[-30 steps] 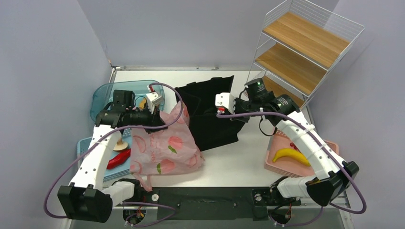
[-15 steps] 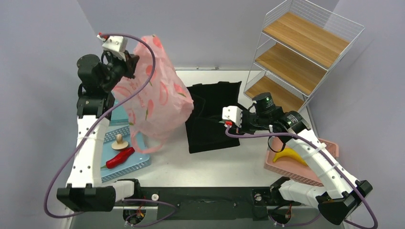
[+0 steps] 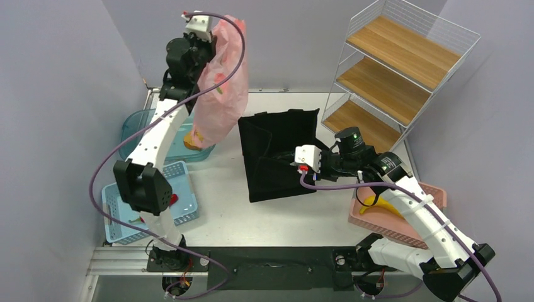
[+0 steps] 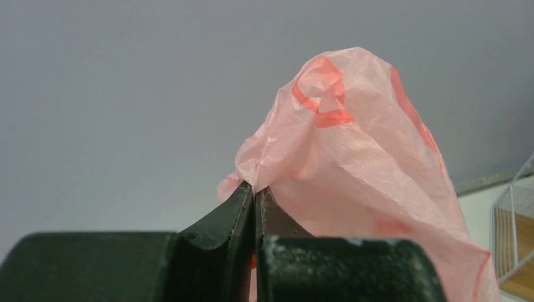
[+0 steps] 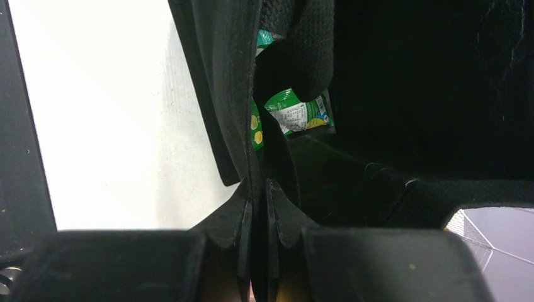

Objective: Untie the knot of the grocery bags and take out the mixed food

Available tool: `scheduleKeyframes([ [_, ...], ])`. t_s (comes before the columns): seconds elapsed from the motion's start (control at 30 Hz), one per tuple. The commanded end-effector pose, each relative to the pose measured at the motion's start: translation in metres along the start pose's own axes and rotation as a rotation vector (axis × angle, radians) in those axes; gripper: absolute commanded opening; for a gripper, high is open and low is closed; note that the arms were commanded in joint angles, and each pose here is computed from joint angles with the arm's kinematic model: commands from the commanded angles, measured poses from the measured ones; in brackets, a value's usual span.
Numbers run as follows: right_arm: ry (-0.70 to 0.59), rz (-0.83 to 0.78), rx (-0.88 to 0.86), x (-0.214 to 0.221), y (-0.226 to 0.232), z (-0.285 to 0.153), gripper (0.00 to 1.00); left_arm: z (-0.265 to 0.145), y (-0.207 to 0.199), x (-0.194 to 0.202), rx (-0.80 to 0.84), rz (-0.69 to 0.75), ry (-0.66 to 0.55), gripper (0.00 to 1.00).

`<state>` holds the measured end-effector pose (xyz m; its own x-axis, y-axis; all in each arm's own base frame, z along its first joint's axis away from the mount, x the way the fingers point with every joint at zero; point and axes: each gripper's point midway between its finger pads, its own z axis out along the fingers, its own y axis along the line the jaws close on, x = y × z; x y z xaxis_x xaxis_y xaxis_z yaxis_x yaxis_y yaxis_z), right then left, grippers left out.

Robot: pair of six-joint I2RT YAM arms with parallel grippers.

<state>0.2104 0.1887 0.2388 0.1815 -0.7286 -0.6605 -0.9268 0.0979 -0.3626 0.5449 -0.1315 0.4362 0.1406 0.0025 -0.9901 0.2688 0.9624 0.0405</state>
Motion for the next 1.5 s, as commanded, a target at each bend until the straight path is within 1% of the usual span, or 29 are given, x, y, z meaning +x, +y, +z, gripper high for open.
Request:
scheduleKeyframes([
  [0.0, 0.004, -0.005, 0.005, 0.001, 0.003, -0.003, 0.0, 0.036, -0.007, -0.05, -0.082, 0.01, -0.19, 0.0],
  [0.17, 0.0, -0.014, 0.003, 0.001, 0.004, -0.003, 0.0, 0.071, -0.016, -0.048, -0.12, -0.036, -0.243, 0.0],
  [0.27, -0.006, -0.01, 0.007, -0.001, 0.002, -0.003, 0.0, 0.076, -0.054, -0.041, 0.044, -0.035, -0.237, 0.0],
  [0.33, -0.028, -0.004, 0.015, -0.008, -0.002, -0.002, 0.0, 0.073, -0.09, -0.018, 0.196, -0.02, -0.172, 0.03],
  [0.37, -0.035, 0.0, 0.012, -0.01, -0.003, -0.001, 0.0, 0.067, -0.108, -0.017, 0.281, -0.012, -0.158, 0.11],
  [0.4, -0.052, 0.006, 0.023, -0.016, -0.007, -0.001, 0.0, 0.064, -0.115, -0.005, 0.312, -0.009, -0.114, 0.33],
  [0.43, -0.065, 0.01, 0.023, -0.021, -0.01, 0.0, 0.0, 0.056, -0.118, -0.012, 0.338, -0.012, -0.115, 0.45],
  [0.47, -0.073, 0.025, 0.013, -0.024, -0.01, 0.002, 0.0, 0.053, -0.116, -0.007, 0.343, -0.024, -0.087, 0.62],
  [0.5, -0.083, 0.029, 0.016, -0.028, -0.013, 0.001, 0.0, 0.042, -0.116, -0.022, 0.364, -0.025, -0.1, 0.65],
  [0.53, -0.087, 0.041, 0.005, -0.03, -0.012, 0.003, 0.0, 0.036, -0.112, -0.02, 0.378, -0.032, -0.062, 0.68],
  [0.6, -0.098, 0.043, -0.012, -0.034, -0.01, 0.005, 0.0, 0.008, -0.115, -0.03, 0.475, -0.037, -0.015, 0.69],
  [0.63, -0.101, 0.045, -0.017, -0.035, -0.009, 0.006, 0.0, -0.019, -0.126, -0.048, 0.581, -0.035, -0.017, 0.69],
  [0.67, -0.108, 0.04, -0.025, -0.037, -0.006, 0.008, 0.0, -0.041, -0.124, -0.063, 0.621, -0.024, -0.03, 0.7],
  [0.7, -0.112, 0.048, -0.032, -0.038, -0.004, 0.01, 0.0, -0.063, -0.134, -0.066, 0.726, -0.01, -0.025, 0.7],
  [0.73, -0.124, 0.045, -0.035, -0.043, -0.003, 0.012, 0.0, -0.085, -0.134, -0.073, 0.762, 0.0, -0.028, 0.71],
  [0.8, -0.143, 0.056, -0.043, -0.05, -0.002, 0.015, 0.0, -0.134, -0.15, -0.073, 0.941, 0.025, -0.024, 0.71],
  [0.83, -0.152, 0.067, -0.045, -0.054, -0.002, 0.015, 0.0, -0.146, -0.154, -0.057, 0.979, 0.028, 0.015, 0.71],
  [0.87, -0.159, 0.07, -0.055, -0.057, -0.001, 0.017, 0.0, -0.17, -0.161, -0.066, 1.034, 0.041, -0.002, 0.71],
  [0.9, -0.164, 0.081, -0.057, -0.059, -0.001, 0.017, 0.0, -0.179, -0.165, -0.049, 1.056, 0.026, 0.041, 0.7],
  [0.93, -0.164, 0.085, -0.068, -0.061, 0.001, 0.019, 0.0, -0.195, -0.174, -0.053, 1.076, 0.036, 0.031, 0.69],
  [0.97, -0.161, 0.095, -0.074, -0.061, 0.003, 0.019, 0.0, -0.2, -0.179, -0.034, 1.083, 0.029, 0.072, 0.66],
  [1.0, -0.159, 0.097, -0.082, -0.06, 0.005, 0.02, 0.0, -0.212, -0.19, -0.036, 1.09, 0.053, 0.059, 0.65],
  [1.03, -0.152, 0.102, -0.095, -0.058, 0.009, 0.022, 0.0, -0.217, -0.196, -0.019, 1.097, 0.073, 0.084, 0.61],
  [1.07, -0.142, 0.106, -0.103, -0.054, 0.012, 0.024, 0.0, -0.225, -0.206, -0.02, 1.091, 0.101, 0.075, 0.6],
  [1.17, -0.113, 0.111, -0.133, -0.044, 0.024, 0.027, 0.0, -0.245, -0.234, 0.006, 1.129, 0.176, 0.098, 0.55],
  [1.2, -0.1, 0.113, -0.143, -0.04, 0.027, 0.029, 0.0, -0.245, -0.235, 0.012, 1.104, 0.196, 0.114, 0.55],
  [1.3, -0.07, 0.117, -0.168, -0.031, 0.037, 0.03, 0.03, -0.265, -0.246, 0.045, 1.156, 0.266, 0.193, 0.53],
  [1.4, -0.052, 0.129, -0.184, -0.024, 0.046, 0.03, 0.06, -0.282, -0.242, 0.072, 1.167, 0.348, 0.252, 0.52],
  [1.47, -0.044, 0.14, -0.192, -0.021, 0.05, 0.029, 0.09, -0.302, -0.238, 0.097, 1.209, 0.422, 0.294, 0.46],
])
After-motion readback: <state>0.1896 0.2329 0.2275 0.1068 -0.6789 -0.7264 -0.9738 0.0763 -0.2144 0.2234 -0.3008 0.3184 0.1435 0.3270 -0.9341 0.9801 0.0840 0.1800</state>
